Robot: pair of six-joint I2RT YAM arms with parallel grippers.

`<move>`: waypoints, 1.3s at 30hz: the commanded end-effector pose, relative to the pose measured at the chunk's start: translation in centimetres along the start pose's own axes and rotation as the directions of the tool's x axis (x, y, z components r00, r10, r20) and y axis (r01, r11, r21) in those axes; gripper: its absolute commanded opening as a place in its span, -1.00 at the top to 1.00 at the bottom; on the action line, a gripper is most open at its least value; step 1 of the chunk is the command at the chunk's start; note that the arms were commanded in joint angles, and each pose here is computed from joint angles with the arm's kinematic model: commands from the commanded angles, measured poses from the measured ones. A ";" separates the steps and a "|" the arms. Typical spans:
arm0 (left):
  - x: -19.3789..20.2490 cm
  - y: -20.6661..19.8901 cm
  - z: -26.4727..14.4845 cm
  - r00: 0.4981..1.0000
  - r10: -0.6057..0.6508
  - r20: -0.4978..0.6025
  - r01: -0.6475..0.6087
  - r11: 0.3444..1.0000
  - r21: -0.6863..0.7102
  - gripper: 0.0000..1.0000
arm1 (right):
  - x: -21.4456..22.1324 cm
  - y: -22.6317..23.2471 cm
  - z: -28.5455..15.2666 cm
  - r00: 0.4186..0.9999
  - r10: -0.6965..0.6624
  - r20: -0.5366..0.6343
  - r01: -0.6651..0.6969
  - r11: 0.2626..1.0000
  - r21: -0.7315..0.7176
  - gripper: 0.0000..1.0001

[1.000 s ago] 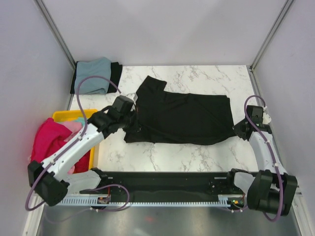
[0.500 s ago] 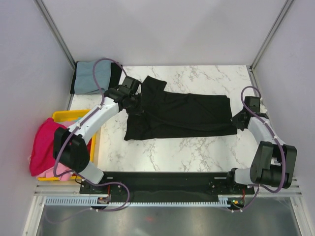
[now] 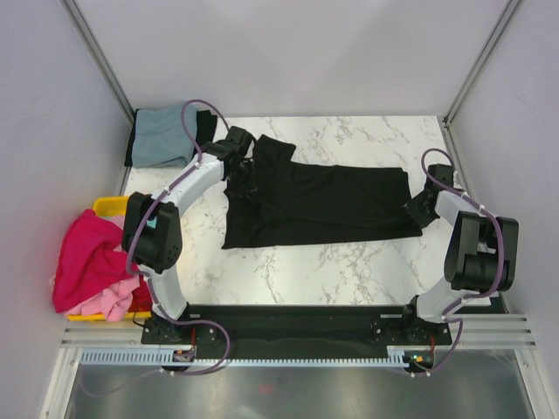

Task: Fold and stack the t-shirts
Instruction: Fold the tshirt

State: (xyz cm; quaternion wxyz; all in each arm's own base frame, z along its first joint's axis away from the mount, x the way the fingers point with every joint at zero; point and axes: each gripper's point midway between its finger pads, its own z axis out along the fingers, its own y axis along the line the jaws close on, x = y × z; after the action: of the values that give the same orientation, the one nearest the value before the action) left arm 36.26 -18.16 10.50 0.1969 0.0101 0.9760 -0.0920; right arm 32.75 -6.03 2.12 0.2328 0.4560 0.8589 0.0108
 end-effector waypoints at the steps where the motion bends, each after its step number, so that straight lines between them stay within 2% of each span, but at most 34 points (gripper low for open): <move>1: -2.5 1.0 0.6 1.000 -0.007 -0.004 0.007 1.000 0.011 0.45 | -3.4 3.0 0.8 0.998 0.030 0.061 -0.027 0.999 -0.045 -0.01; 2: -2.9 1.1 1.5 1.000 -0.020 -0.017 0.020 1.000 0.004 0.24 | -4.5 4.0 0.6 0.996 0.042 0.074 -0.038 0.998 -0.059 -0.56; 4: -3.3 1.5 1.7 0.998 -0.042 -0.040 0.043 0.999 0.013 -0.06 | -5.2 4.6 1.1 0.996 0.050 0.071 -0.046 0.997 -0.066 -0.66; 5: -3.6 1.6 1.8 0.998 -0.054 -0.040 0.055 0.998 0.016 -0.44 | -6.1 5.5 0.8 0.995 0.058 0.086 -0.051 0.995 -0.090 -0.70; 7: -5.2 1.8 0.5 0.997 -0.072 0.006 0.072 0.997 0.029 -0.65 | -7.3 6.0 0.2 0.993 0.064 0.099 -0.053 0.992 -0.116 -0.76; 8: -7.1 2.1 -2.2 0.992 -0.088 0.089 0.085 0.996 0.027 -0.76 | -8.8 6.1 -1.5 0.988 0.067 0.142 -0.046 0.988 -0.148 -0.75; 12: -6.8 1.6 -6.3 0.982 -0.088 0.168 0.080 0.995 0.052 -0.75 | -9.6 6.1 -4.8 0.977 0.055 0.204 -0.015 0.981 -0.192 -0.76; 14: -4.4 2.2 -6.0 0.984 -0.085 0.154 0.083 0.996 0.018 -0.75 | -8.7 5.9 -5.3 0.977 0.055 0.206 -0.008 0.975 -0.222 -0.77; 15: -3.5 1.5 -7.3 0.981 -0.073 0.180 0.067 0.997 0.036 -0.73 | -8.8 6.1 -6.2 0.974 0.054 0.219 0.003 0.969 -0.249 -0.76; 18: 0.9 1.3 -6.2 0.989 -0.074 0.128 0.068 0.996 0.054 -0.69 | -6.0 6.8 -7.1 0.984 -0.008 0.175 0.064 0.947 -0.315 -0.59; 20: 3.1 1.4 -7.0 0.991 -0.059 0.121 0.050 0.996 0.072 -0.66 | -3.1 6.8 -6.7 0.990 -0.068 0.126 0.106 0.938 -0.330 -0.26; 22: 4.4 1.8 -8.3 0.987 -0.032 0.156 0.018 0.996 0.089 -0.66 | 0.2 6.9 -6.7 0.984 -0.150 0.099 0.174 0.928 -0.330 -0.09; 23: 4.6 2.0 -8.7 0.984 -0.025 0.174 0.009 0.996 0.091 -0.67 | 0.9 6.6 -6.5 0.981 -0.169 0.099 0.192 0.931 -0.310 -0.04; 27: 5.5 2.7 -10.4 0.973 0.010 0.231 -0.034 0.995 0.098 -0.67 | 2.5 4.7 -4.6 0.976 -0.207 0.072 0.219 0.949 -0.226 0.66; 30: 5.9 3.1 -10.5 0.964 0.034 0.266 -0.061 0.994 0.096 -0.67 | 2.5 4.2 -3.4 0.972 -0.225 0.062 0.232 0.957 -0.176 0.92; 33: 6.8 3.8 -9.8 0.964 0.047 0.263 -0.068 0.995 0.072 -0.65 | 2.5 3.7 -2.5 0.971 -0.235 0.052 0.240 0.961 -0.138 1.00; 39: 8.0 5.1 -9.1 0.958 0.043 0.283 -0.057 0.998 0.041 -0.63 | 1.8 3.1 -1.7 0.967 -0.247 0.065 0.251 0.965 -0.077 1.00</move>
State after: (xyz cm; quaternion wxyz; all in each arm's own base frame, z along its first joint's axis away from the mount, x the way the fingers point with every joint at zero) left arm 24.69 -12.14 13.66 0.2947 0.0127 0.9480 -0.1193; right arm 32.12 -1.26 2.63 0.2506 0.3362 0.9073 0.0300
